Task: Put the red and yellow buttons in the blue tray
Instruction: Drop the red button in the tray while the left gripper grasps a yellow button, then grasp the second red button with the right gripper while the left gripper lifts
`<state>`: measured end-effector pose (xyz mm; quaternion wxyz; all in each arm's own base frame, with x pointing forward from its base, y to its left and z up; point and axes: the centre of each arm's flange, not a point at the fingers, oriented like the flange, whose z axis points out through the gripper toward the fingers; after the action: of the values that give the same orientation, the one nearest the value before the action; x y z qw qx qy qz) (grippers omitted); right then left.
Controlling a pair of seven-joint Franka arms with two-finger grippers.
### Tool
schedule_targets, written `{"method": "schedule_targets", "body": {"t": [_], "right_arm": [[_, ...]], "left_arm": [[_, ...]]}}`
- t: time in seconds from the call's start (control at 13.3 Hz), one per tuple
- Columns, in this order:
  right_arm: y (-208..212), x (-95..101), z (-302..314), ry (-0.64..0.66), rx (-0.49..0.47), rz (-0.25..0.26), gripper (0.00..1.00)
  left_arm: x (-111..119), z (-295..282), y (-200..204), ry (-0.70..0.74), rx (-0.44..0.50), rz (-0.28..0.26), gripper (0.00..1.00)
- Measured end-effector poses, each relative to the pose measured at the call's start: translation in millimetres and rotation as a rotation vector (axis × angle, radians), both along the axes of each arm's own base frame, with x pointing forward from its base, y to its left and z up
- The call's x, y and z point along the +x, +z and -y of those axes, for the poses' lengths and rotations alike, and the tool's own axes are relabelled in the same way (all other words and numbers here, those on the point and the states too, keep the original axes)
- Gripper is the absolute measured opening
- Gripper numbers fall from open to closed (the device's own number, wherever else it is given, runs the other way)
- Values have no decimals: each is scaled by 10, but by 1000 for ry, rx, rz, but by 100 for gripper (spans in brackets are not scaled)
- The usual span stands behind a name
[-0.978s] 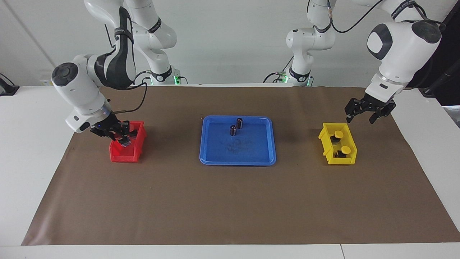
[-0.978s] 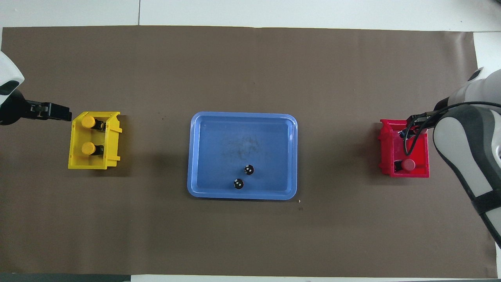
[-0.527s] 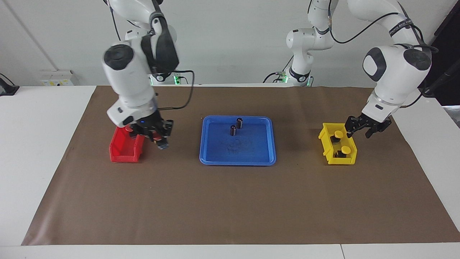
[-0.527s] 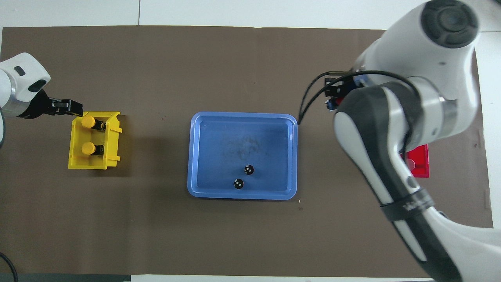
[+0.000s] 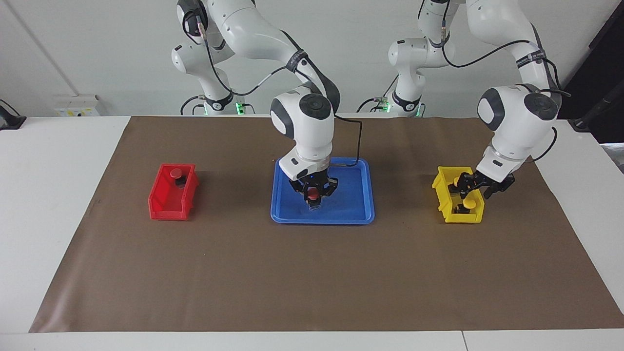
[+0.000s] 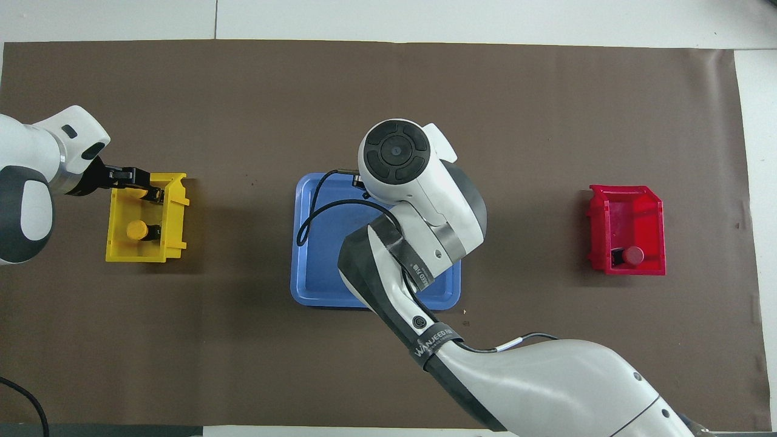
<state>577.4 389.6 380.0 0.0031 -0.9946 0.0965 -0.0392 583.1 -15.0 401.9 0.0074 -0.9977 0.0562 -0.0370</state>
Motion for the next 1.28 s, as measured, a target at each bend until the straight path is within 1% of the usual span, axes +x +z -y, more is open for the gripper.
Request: {"method": "schedule_targets", "body": {"t": [0.15, 0.45, 0.68, 0.75, 0.83, 0.9, 0.98, 1.05, 1.13, 1.2, 1.28], "right_arm": [[-73, -33, -51, 5, 0, 1, 41], [-255, -85, -25, -6, -13, -21, 41], [-321, -101, -16, -29, -10, -18, 41], [-321, -101, -16, -30, -9, -17, 43], [-307, -97, -17, -31, -8, -15, 54], [-261, -80, -17, -32, -3, -7, 64], [-157, -28, -2, -37, 5, 8, 76], [2, 52, 67, -48, 5, 20, 85], [210, 159, 246, -40, -3, 25, 85], [459, 276, 579, -5, -15, 17, 85], [719, 382, 1066, 32, -30, -2, 84]], "left_arm": [[-7, 1, -102, 5, 0, 8, 75], [-29, 0, -296, 13, 0, 8, 75], [-44, 5, -357, 31, -1, 5, 75], [-47, 5, -363, 35, -2, 5, 75], [-49, 6, -371, 37, -2, 7, 72], [-51, 6, -381, 39, -2, 11, 72], [-56, 6, -394, 39, -3, 12, 61], [-59, 5, -400, 39, -2, 11, 46], [-59, 5, -399, 39, -2, 11, 41], [-55, 5, -391, 40, -2, 10, 41], [-47, 5, -358, 40, -2, 0, 41]]}}
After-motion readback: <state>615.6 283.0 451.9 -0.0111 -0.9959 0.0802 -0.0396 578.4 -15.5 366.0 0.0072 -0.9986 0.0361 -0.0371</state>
